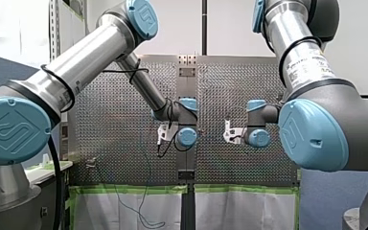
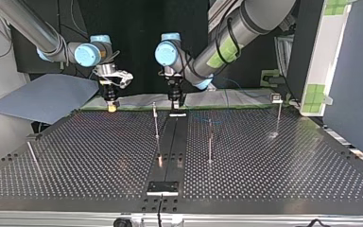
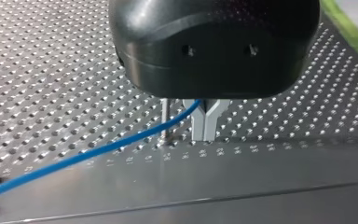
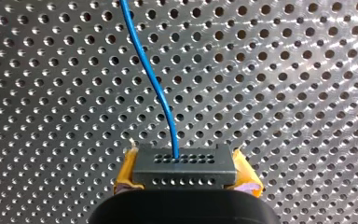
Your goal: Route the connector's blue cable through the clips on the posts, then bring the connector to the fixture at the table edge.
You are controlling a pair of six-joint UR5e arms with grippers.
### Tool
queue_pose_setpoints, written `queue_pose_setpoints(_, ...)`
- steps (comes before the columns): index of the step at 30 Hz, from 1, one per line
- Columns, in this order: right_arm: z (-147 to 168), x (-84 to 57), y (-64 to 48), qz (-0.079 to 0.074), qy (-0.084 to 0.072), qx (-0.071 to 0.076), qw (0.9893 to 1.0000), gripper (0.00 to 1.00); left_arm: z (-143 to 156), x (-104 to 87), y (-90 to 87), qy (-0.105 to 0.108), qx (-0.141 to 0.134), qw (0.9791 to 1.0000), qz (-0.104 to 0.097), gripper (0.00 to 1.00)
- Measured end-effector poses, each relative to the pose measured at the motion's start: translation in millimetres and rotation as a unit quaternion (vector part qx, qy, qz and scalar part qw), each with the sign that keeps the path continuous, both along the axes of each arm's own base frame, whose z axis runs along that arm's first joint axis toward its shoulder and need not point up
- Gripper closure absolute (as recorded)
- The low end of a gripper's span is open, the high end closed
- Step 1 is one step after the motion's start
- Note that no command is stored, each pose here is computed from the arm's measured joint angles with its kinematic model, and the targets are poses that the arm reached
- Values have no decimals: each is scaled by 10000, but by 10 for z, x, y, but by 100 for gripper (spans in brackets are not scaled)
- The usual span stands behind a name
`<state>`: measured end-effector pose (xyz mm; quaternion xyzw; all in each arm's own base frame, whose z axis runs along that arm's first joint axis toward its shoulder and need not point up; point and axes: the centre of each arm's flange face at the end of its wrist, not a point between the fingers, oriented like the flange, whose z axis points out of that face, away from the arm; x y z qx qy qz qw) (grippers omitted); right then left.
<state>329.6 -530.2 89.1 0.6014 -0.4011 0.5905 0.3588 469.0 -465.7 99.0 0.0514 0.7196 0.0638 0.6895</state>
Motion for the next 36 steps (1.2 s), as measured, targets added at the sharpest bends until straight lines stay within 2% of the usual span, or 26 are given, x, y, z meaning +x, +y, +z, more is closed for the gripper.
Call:
queue_pose_setpoints(5,-7,-13,1,-6,35,25,10000,100,-17,-76,-11,127,34,9999,22,98)
queue_pose_setpoints(15,11,-12,-17,37,3,-17,10000,100,-51,-172,-7,373,235,9990,-5,98)
queue_pose_setpoints(36,86,-39,-129,-2,-29,-58,10000,100,101,-113,-112,332,213,9992,-22,98)
